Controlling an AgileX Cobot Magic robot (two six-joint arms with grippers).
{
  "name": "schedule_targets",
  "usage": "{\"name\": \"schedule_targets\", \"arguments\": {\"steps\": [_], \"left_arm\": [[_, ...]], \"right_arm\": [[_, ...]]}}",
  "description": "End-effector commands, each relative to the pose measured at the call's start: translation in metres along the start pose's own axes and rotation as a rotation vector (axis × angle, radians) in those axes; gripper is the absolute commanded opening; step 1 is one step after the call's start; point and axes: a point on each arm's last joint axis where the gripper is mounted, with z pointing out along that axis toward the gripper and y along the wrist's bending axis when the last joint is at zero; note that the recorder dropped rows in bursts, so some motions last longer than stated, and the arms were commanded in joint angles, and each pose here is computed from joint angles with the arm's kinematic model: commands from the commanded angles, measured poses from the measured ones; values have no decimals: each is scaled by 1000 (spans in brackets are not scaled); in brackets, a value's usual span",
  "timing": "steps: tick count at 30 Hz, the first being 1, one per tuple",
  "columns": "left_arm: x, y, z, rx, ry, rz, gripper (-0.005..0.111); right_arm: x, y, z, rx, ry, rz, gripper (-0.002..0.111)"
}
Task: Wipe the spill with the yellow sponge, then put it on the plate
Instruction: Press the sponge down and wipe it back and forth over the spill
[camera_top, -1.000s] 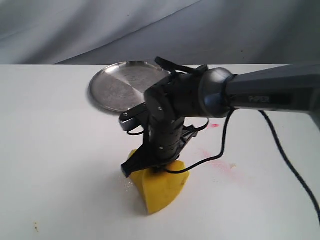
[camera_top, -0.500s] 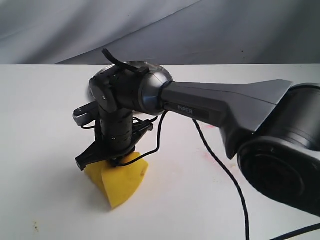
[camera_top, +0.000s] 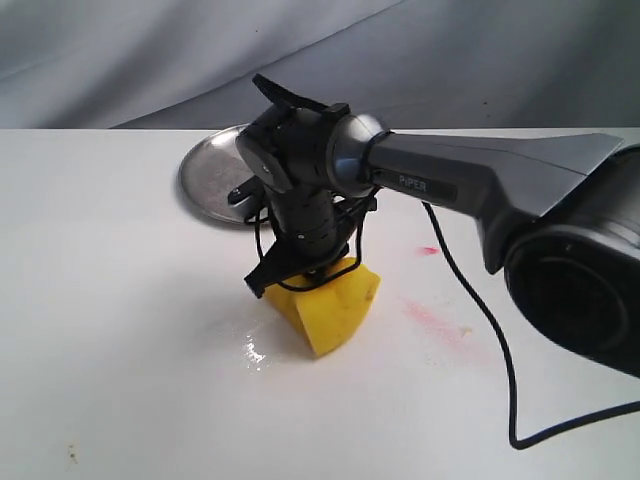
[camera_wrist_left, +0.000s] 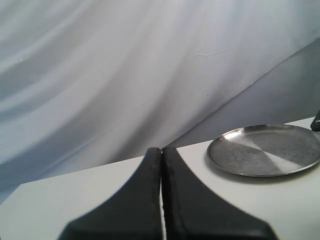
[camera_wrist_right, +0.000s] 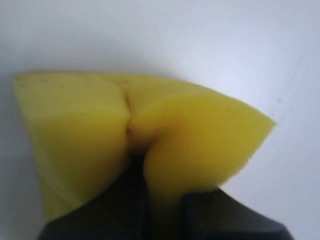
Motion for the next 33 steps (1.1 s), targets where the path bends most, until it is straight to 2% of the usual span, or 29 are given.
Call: {"name": "schedule_targets", "arguments": {"steps": [1,7,11,14,17,19,21,23,25,28,30,33], "left_arm": [[-2,1,0,-6,-11,-16,0],[-2,1,0,-6,-11,-16,0],[-2,1,0,-6,-11,-16,0],[-2,1,0,-6,-11,-16,0],[-2,1,0,-6,-11,-16,0],[-2,1,0,-6,-11,-16,0],[-2,1,0,-6,-11,-16,0],[-2,1,0,-6,-11,-16,0],[-2,1,0,-6,-11,-16,0],[-2,1,0,-6,-11,-16,0],[-2,1,0,-6,-11,-16,0],[-2,1,0,-6,-11,-16,0]], "right_arm": [[19,-20,9,90,83,-20,0],[52,-20,17,89,192,-41,0],[71,-5,16,-73,194,-38,0],[71,18,1,-266,90,-71,0],[55,52,-15,-437,-131,-56,0],[45,65,-17,-454,-255,-32,0],[36,67,-16,-443,-302,-19,0],[25,53,-16,-370,-273,20,0],[18,33,-16,-250,-238,57,0],[26,-2,-13,7,-120,71,0],[31,-9,-11,59,-62,70,0],[38,-12,-10,71,6,76,0]]}}
